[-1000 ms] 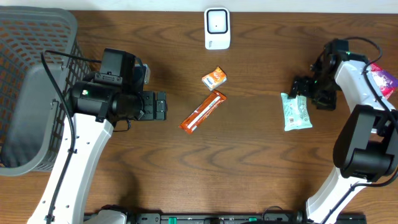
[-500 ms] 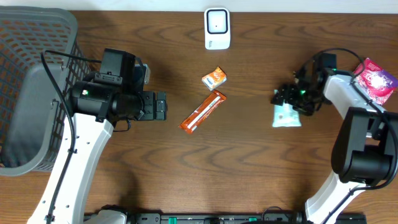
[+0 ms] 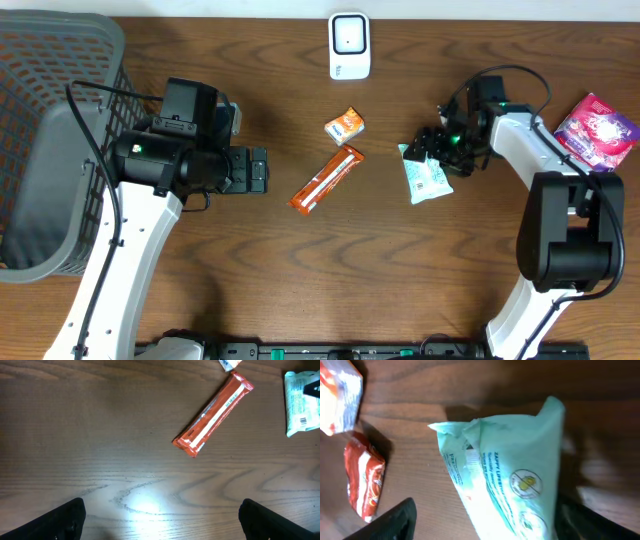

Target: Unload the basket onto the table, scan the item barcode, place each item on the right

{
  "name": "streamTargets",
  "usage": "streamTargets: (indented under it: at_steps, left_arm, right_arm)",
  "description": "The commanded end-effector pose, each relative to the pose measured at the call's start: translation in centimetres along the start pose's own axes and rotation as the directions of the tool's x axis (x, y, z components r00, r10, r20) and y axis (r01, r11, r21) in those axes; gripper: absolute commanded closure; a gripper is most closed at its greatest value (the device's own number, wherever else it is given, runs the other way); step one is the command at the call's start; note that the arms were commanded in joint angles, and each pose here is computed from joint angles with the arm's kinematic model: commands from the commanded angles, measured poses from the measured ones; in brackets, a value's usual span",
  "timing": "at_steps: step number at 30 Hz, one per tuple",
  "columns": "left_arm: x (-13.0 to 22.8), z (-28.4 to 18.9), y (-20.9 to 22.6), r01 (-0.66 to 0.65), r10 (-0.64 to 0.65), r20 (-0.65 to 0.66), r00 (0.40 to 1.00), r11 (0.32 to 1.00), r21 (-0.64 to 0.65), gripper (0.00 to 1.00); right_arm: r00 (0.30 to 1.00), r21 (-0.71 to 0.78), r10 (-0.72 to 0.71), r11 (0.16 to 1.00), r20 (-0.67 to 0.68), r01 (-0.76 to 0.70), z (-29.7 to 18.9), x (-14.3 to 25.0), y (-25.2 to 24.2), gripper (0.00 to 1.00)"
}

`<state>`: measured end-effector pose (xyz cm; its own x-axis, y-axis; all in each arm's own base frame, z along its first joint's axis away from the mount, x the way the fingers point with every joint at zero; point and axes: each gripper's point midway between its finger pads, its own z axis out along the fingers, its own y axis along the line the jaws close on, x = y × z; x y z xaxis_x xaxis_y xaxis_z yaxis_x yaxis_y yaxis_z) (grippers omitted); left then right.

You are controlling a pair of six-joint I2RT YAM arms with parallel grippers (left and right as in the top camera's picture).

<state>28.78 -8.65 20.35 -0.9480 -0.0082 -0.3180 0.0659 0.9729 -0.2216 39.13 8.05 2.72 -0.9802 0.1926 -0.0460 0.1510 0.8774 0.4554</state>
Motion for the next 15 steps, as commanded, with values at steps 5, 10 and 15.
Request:
streamTargets:
  at_steps: [5,10,15]
  left_arm:
    - [0.0,0.1,0.3,0.005,-0.005,0.001,1.0,1.0,-0.011,0.02]
    - [0.0,0.1,0.3,0.005,-0.005,0.001,1.0,1.0,-0.011,0.02]
    - [0.0,0.1,0.3,0.005,-0.005,0.001,1.0,1.0,-0.011,0.02]
  right_arm:
    - [0.999,0.086,-0.035,0.996,-0.013,0.036,1.0,0.8,-2.4,0.24]
    - [1.0,0.08,-0.008,0.997,0.007,0.007,3.5,2.1,-3.2,0.56]
    - [1.0,0.078,0.01,0.997,0.015,-0.011,3.9,2.4,-3.4,0.99]
